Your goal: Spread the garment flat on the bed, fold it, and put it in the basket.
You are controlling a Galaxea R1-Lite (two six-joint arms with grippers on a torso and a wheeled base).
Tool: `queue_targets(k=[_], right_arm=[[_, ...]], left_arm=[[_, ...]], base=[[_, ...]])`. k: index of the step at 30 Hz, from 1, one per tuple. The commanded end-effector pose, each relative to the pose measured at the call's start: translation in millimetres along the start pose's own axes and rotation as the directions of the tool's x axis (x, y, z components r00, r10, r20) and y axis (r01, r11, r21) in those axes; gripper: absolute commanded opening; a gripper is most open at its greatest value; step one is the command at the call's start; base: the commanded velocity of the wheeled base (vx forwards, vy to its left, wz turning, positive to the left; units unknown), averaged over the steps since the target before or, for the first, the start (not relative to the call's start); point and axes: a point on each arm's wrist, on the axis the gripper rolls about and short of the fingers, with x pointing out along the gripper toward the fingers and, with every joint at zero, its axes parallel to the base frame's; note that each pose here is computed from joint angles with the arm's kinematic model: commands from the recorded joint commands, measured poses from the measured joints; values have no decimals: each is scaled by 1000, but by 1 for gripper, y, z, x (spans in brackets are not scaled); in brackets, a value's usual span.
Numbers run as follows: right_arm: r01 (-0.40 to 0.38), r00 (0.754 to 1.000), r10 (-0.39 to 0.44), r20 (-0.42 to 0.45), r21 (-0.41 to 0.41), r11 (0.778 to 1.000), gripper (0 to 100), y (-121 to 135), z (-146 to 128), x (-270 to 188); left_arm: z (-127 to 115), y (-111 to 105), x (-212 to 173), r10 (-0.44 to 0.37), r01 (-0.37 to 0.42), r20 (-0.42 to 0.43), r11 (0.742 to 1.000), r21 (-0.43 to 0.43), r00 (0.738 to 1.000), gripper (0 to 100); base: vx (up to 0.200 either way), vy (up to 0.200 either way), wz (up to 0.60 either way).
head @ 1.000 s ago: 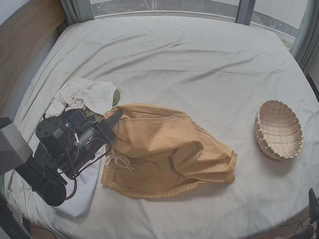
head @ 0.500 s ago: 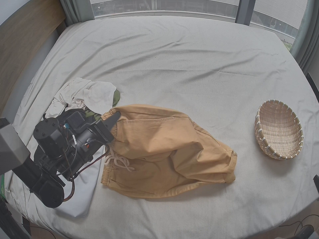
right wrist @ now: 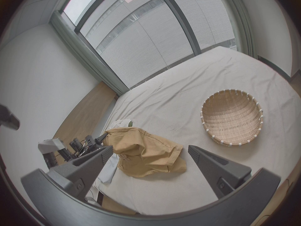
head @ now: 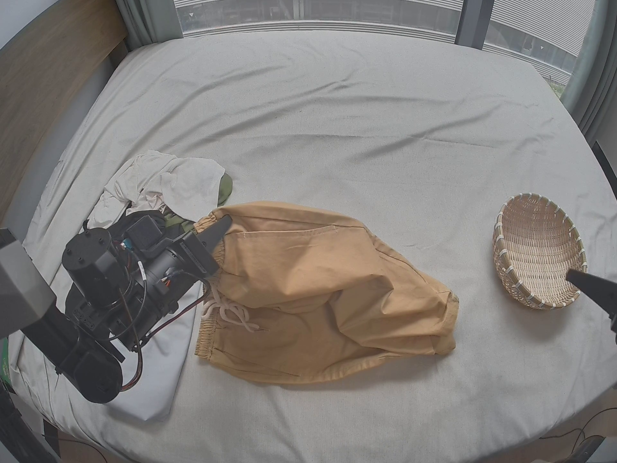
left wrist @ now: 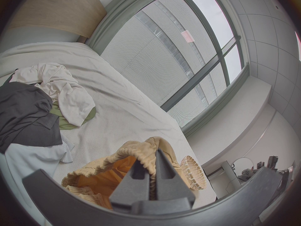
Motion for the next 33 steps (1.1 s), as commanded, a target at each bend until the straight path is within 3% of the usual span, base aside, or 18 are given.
queue_targets(k=[1,8,9,13,25,30,33], right_arm=[[76,986,-56,-155,126,989,100,-24,-7,82],[126,971,-84,-224,180,976,100,-41,-24,118],[133,965,-71,-251,242,961,100,-41,-29,125],[121,960,-20,-280,348,930,100,-36,-32,132],[174,940,-38,-339,383,907,100,-53,-52,163],[183,943,-45,-329,399,899,100,-61,-57,172],[195,946,-50,-320,438,877,100,-68,-59,179]], left_arm=[[1,0,1,-1,1,5,1000,-1,1000,0],[1,1,0,1,-1,5,1000,-1,1000,0],[1,1,-1,4,-4,3,1000,-1,1000,0],[2,4,-2,14,-14,8,1000,0,1000,0],[4,5,-2,19,-19,15,1000,4,1000,0],[4,5,-2,19,-19,15,1000,4,1000,0],[4,5,-2,19,-19,15,1000,4,1000,0]], base=[[0,0,0],[0,0,0],[0,0,0],[0,0,0],[0,0,0],[0,0,0],[0,0,0]])
